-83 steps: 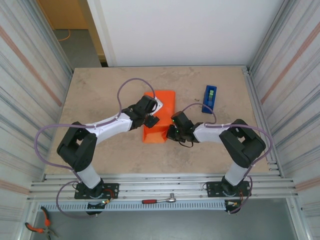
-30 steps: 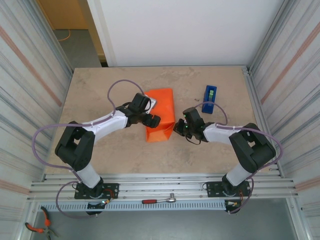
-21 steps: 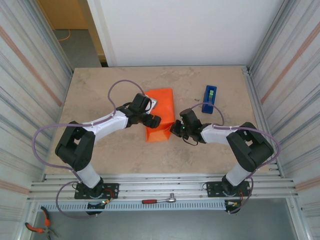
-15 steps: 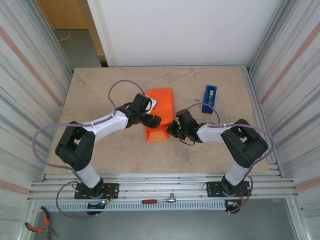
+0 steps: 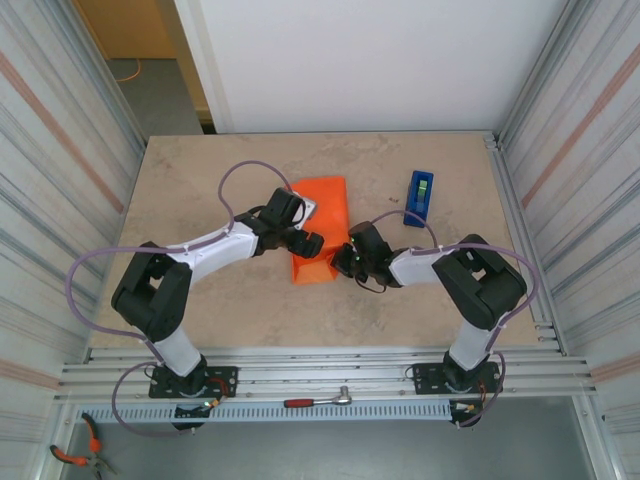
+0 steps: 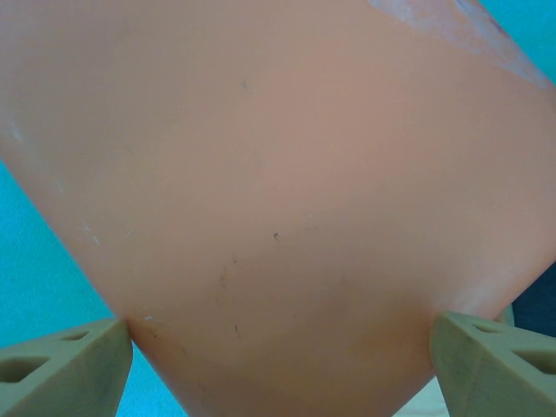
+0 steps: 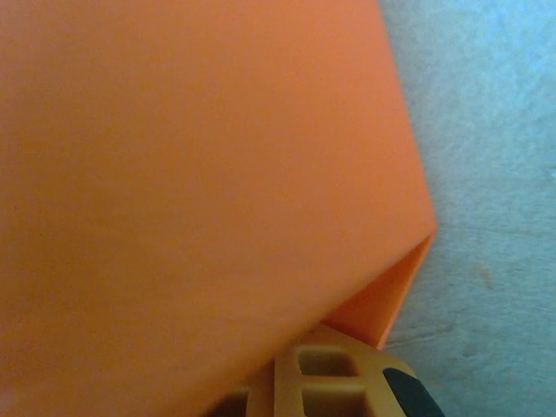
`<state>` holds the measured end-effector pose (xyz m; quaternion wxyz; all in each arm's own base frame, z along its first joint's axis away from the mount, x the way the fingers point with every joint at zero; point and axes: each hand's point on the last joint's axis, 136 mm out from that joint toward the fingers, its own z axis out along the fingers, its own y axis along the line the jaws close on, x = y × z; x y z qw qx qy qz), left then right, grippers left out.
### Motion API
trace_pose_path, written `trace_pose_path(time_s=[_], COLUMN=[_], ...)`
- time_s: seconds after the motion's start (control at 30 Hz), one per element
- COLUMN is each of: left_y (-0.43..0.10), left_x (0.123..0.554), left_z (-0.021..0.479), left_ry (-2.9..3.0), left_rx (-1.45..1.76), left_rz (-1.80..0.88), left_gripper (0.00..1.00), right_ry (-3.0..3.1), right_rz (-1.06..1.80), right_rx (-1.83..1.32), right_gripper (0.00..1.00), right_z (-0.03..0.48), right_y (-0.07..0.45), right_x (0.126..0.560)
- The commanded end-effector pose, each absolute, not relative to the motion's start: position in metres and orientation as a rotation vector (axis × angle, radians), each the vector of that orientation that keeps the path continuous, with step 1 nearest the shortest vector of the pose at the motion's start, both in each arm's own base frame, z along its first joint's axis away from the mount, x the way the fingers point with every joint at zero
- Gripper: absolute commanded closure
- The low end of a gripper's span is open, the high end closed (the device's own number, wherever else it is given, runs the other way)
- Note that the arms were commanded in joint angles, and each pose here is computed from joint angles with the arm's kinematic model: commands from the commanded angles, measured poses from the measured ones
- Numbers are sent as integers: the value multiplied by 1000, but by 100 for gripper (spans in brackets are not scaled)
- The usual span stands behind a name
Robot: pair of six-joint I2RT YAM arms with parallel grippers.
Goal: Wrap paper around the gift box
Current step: Fold the wrapping paper for the gift box.
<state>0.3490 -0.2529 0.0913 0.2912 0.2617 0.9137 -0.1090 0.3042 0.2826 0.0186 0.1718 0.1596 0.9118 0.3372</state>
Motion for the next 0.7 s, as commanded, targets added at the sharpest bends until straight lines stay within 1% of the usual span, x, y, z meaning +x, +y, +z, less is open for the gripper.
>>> trace_pose_path(time_s=[0.0,0.13,0.43,0.67], left_y=[-257,-257,-259,-260], left_x=[342,342,341,340], left_z=[80,81,80,80], left_ry=[2461,2459,2458,2455], left_rx=[723,726,732,738], left_rz=[-300,-301,-304,-304], left_gripper=[11,11,11,11], right_ry=[2608,2614,2585,2622], right_rz=[928,928,912,891], right_rx=[492,480,422,436], right_gripper=[100,100,100,100], right_z=[4,4,27,9], right_y=[281,281,278,276], right_x=[297,291,286,279])
